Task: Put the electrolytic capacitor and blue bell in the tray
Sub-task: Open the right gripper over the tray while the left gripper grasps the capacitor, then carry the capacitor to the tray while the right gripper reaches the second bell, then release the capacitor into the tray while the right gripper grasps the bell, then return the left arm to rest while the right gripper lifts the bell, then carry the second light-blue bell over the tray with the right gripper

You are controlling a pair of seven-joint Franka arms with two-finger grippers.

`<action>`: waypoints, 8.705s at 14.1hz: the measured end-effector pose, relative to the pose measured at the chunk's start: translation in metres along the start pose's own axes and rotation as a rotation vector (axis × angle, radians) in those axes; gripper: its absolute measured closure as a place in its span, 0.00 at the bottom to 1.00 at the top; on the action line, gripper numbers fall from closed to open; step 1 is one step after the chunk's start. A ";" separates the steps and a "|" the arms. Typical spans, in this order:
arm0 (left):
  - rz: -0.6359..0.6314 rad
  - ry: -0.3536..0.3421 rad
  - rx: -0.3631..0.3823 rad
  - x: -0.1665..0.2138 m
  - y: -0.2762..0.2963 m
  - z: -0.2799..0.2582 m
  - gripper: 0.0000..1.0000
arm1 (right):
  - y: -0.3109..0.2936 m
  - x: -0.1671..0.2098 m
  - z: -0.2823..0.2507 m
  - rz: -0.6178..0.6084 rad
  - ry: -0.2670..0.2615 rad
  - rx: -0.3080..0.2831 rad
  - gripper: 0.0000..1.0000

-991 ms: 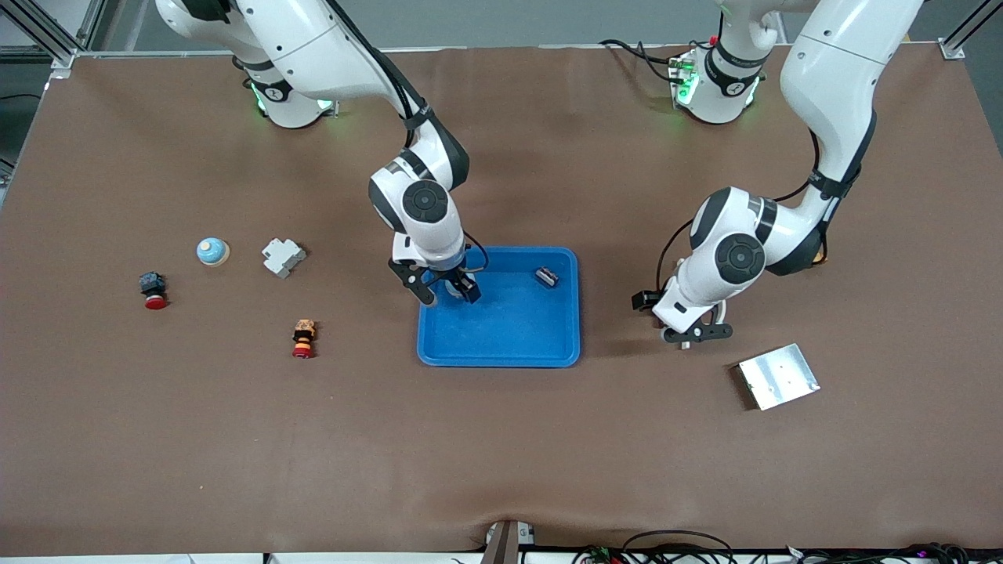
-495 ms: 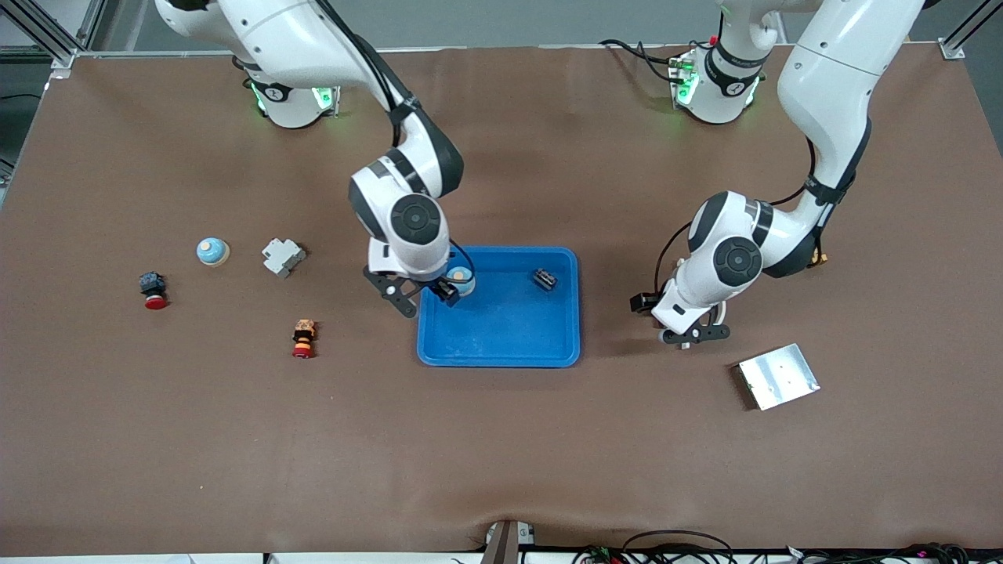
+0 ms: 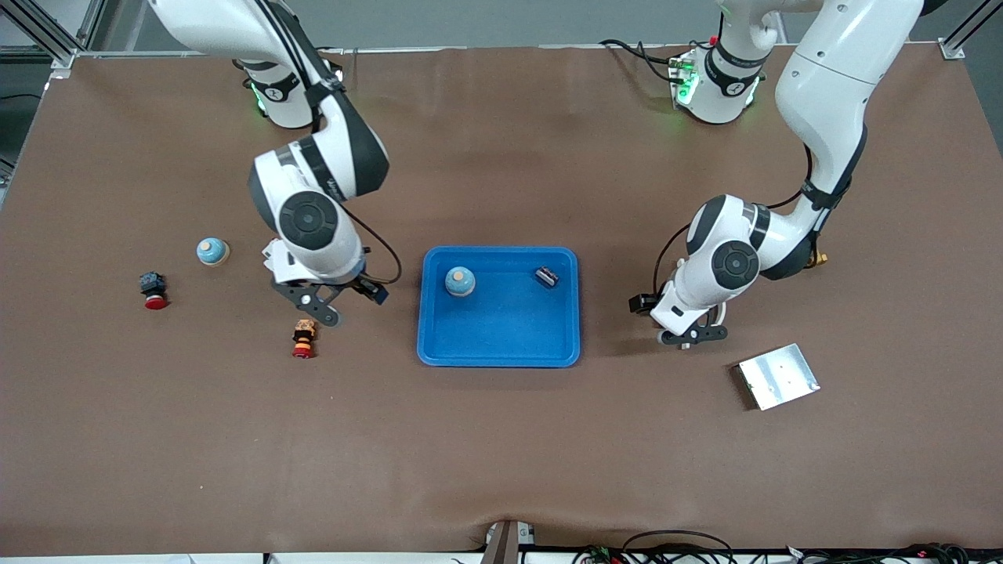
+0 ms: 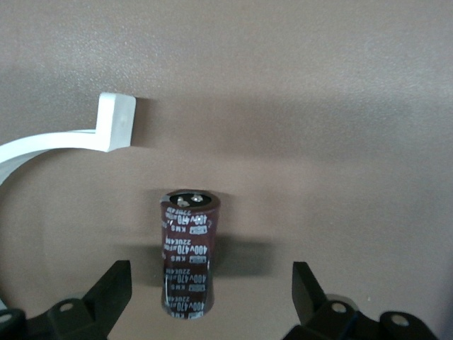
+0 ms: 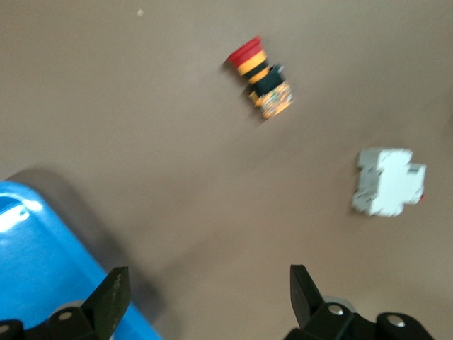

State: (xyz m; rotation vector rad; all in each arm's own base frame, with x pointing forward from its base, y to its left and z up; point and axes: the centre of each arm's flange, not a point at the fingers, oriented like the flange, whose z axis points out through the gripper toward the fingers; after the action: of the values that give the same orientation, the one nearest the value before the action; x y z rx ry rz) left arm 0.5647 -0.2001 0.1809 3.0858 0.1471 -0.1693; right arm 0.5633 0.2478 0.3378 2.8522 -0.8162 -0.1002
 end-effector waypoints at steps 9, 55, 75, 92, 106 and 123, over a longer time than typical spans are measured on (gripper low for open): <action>-0.004 0.008 -0.006 0.002 -0.001 0.003 0.65 | 0.227 0.094 -0.001 -0.233 0.041 0.108 0.00; -0.435 0.073 -0.095 -0.021 0.239 0.006 0.59 | 0.380 0.075 0.213 -0.326 0.090 0.174 0.00; -0.297 -0.012 0.068 -0.032 0.011 -0.364 0.00 | 0.371 0.069 0.241 -0.356 0.082 0.165 0.34; -0.032 -0.039 0.024 -0.022 -0.168 -0.296 0.00 | 0.243 0.086 0.140 -0.355 0.149 0.231 0.34; 0.041 0.097 0.007 -0.005 -0.160 -0.333 0.00 | 0.059 0.061 0.013 -0.100 0.066 0.273 0.34; 0.069 0.224 -0.011 0.010 -0.163 -0.394 0.00 | -0.089 -0.040 0.044 0.189 -0.043 0.192 0.34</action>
State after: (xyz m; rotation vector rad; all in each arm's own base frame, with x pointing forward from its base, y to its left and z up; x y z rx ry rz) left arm 0.6013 -0.0164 0.5644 3.0846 0.0487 0.1796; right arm 0.5700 0.3367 0.2787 2.9385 -1.1577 -0.0617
